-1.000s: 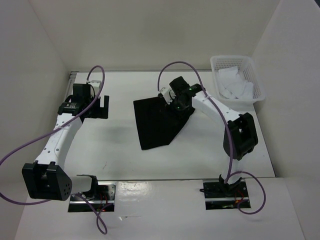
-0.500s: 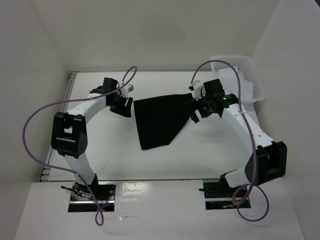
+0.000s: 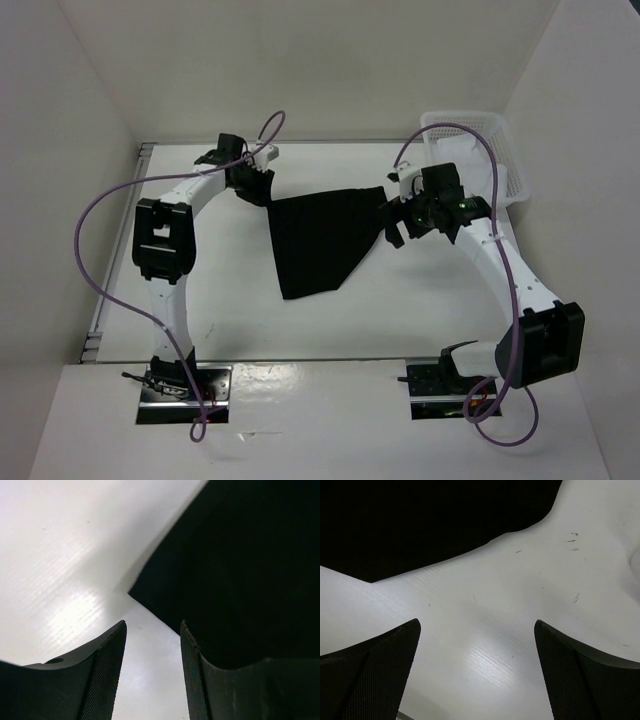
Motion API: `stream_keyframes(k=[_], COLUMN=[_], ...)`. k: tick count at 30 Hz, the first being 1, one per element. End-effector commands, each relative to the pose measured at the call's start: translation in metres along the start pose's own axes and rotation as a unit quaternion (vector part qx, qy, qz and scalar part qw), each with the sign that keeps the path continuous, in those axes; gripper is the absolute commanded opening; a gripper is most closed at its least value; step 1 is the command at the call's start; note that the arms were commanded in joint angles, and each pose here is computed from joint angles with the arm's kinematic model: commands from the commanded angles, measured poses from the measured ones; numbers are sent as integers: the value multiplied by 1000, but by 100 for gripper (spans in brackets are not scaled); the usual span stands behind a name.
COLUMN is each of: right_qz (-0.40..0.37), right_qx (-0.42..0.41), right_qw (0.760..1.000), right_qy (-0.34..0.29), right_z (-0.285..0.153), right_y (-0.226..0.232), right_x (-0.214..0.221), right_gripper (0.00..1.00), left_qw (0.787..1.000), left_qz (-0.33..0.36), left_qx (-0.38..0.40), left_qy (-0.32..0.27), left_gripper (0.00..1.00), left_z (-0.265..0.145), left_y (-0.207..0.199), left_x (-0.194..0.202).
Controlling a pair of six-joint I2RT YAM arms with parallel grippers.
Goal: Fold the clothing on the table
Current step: Move the skirt to the center of the board
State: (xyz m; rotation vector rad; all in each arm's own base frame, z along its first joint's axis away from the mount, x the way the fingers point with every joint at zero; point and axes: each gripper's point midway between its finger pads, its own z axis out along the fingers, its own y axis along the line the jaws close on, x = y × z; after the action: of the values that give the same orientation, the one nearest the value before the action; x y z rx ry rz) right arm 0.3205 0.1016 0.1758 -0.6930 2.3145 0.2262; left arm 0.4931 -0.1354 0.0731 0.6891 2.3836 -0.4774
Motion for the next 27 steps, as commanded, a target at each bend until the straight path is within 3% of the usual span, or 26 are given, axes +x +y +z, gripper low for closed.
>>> stream_keyframes(k=[1,16,27], right_qz=[0,-6,-6], right_qx=[-7,-6,-1], right_qw=[1000,1000,1000], right_qy=[-13,-17,-16], right_z=[5,2,5], right_y=[1,0,-2], right_x=[-6,-8,-8], right_gripper=[98,98,98], left_qw=[1000,999,997], left_qz=[13,26,50], left_qx=[10,27,53], left_qy=[0,20,41], left_gripper=[55,55,54], left_z=[17,40,57], left_y=[13,22,1], left_x=[1,3,17])
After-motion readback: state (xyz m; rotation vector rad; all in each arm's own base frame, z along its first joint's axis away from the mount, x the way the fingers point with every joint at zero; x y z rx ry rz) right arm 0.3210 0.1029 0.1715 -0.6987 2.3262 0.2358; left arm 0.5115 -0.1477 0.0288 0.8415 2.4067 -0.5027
